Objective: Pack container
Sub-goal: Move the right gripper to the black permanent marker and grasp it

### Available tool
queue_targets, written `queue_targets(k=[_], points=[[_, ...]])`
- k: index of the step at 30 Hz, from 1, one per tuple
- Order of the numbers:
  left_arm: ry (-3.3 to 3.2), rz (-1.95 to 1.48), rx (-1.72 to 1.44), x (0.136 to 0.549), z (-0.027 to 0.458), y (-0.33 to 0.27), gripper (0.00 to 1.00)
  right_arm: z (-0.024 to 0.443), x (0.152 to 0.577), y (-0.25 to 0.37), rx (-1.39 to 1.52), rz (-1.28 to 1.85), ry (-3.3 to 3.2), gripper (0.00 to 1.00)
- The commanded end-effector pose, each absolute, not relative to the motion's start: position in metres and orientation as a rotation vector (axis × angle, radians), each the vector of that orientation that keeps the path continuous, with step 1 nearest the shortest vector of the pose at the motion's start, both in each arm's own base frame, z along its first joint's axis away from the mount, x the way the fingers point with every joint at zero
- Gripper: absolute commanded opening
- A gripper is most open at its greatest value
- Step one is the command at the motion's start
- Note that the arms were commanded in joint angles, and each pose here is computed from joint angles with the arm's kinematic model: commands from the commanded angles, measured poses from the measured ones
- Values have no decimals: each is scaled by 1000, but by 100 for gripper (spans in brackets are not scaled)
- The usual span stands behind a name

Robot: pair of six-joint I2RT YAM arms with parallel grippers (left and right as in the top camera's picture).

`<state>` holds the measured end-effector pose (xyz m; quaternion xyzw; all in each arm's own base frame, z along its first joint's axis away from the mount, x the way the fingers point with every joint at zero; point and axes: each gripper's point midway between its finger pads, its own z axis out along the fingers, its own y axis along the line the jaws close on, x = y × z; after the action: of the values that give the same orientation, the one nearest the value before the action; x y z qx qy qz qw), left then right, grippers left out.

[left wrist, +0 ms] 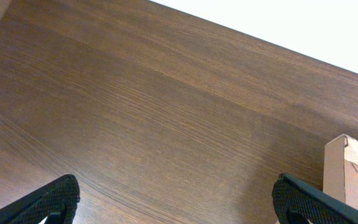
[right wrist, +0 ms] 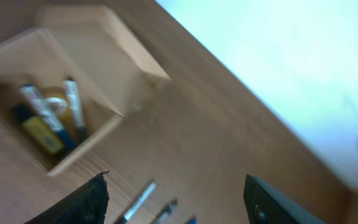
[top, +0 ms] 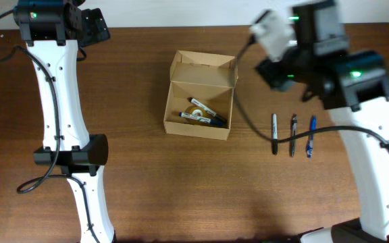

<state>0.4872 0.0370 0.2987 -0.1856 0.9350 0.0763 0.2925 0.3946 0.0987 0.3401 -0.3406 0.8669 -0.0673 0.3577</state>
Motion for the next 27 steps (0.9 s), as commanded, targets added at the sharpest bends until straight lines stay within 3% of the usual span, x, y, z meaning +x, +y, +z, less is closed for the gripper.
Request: queue_targets(k=[1, 4, 9, 12, 27], points=[[2489, 214, -481, 485, 302, 39, 100, 263, 405, 73, -597, -64, 2520, 68], [2489, 214, -481, 485, 302, 39, 100, 216, 397, 60, -353, -7, 2698, 55], [2489, 214, -481, 485, 302, 39, 100, 137, 370, 42, -6, -32, 2939, 55], [2488, 214, -482, 485, 302, 39, 100, 107, 361, 32, 49, -42, 2984, 56], [2489, 214, -481, 485, 302, 39, 100, 30, 337, 15, 204, 116, 3092, 54]])
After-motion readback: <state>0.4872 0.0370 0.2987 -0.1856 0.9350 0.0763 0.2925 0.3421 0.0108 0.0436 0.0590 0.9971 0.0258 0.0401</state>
